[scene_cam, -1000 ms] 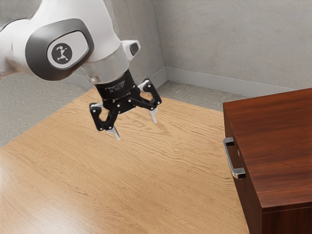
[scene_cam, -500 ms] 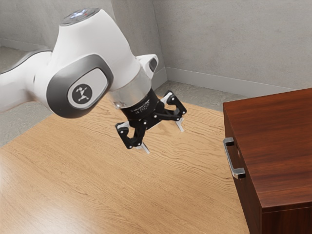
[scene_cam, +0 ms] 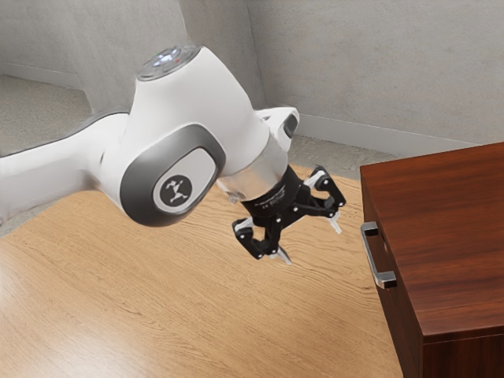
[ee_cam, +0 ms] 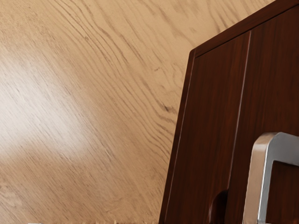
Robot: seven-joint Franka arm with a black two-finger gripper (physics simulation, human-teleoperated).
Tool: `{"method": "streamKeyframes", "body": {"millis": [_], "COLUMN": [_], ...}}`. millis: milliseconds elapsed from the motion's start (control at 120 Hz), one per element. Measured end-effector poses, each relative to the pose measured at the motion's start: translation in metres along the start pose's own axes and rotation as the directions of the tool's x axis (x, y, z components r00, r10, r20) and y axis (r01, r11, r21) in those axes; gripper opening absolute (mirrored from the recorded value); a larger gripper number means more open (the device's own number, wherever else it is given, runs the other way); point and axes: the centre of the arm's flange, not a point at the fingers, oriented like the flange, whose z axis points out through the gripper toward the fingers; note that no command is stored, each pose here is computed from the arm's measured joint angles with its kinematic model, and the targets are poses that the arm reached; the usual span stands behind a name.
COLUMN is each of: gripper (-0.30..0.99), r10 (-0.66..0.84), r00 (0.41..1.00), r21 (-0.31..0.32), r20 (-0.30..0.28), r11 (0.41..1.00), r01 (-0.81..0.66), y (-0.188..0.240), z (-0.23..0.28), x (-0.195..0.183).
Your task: Pull the drawer handle with one arm to open the drawer
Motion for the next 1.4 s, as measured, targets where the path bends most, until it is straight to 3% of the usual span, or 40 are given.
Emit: {"method": "streamKeyframes", "body": {"millis": [442,1400], "gripper": [0.43,0.39], "r10": [0.023,0.051], "r00": [1.0,0.999], "r21": [-0.058,-0.072], "r20": [-0.011,0.013], "r11": [0.998,0.996], "r01": [-0.024,-0.05], "y": [0.014,0.029], "z": [0.016,0.058], "x": [-0.005,-0.017]}}
